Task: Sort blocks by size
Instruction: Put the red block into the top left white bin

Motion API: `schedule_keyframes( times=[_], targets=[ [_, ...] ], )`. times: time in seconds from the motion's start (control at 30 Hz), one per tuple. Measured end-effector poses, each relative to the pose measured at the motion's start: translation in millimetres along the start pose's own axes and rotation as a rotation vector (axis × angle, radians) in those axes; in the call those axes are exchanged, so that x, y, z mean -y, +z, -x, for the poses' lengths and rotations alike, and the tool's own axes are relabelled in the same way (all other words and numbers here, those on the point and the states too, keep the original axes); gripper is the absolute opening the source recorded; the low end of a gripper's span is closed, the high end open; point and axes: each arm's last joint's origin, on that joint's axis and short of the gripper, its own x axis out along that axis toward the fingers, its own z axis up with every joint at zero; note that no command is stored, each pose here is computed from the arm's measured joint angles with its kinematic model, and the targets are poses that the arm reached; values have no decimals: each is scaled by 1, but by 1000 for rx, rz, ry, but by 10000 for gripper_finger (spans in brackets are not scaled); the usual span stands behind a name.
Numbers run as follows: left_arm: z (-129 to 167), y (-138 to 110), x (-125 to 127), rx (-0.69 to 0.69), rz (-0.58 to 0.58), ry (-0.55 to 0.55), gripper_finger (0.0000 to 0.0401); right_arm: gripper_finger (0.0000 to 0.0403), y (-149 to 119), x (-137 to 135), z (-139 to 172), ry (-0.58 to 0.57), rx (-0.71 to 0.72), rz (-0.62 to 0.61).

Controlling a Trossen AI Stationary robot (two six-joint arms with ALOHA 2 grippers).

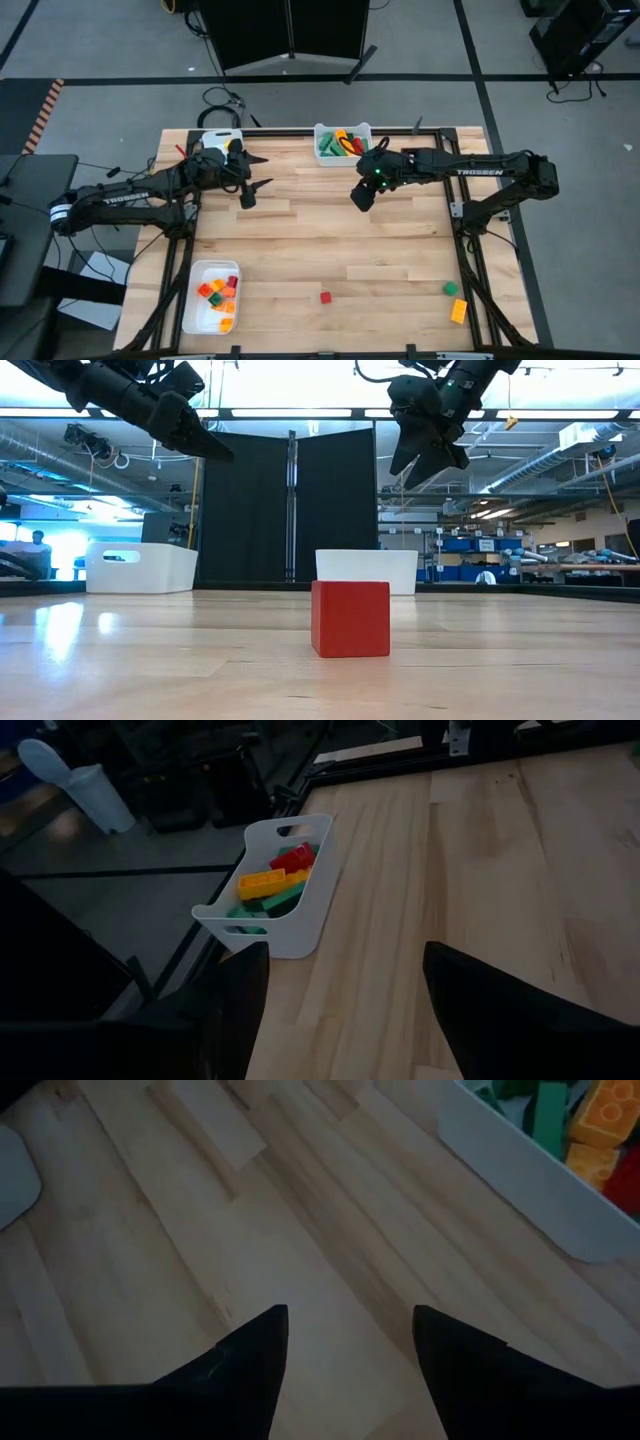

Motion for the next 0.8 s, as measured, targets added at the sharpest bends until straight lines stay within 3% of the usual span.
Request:
schedule_keyframes(
  times=[0.8],
  targets=[
    [0,0,0,0,0,0,275,226,-1,-1,0,24,-14,15]
  ],
)
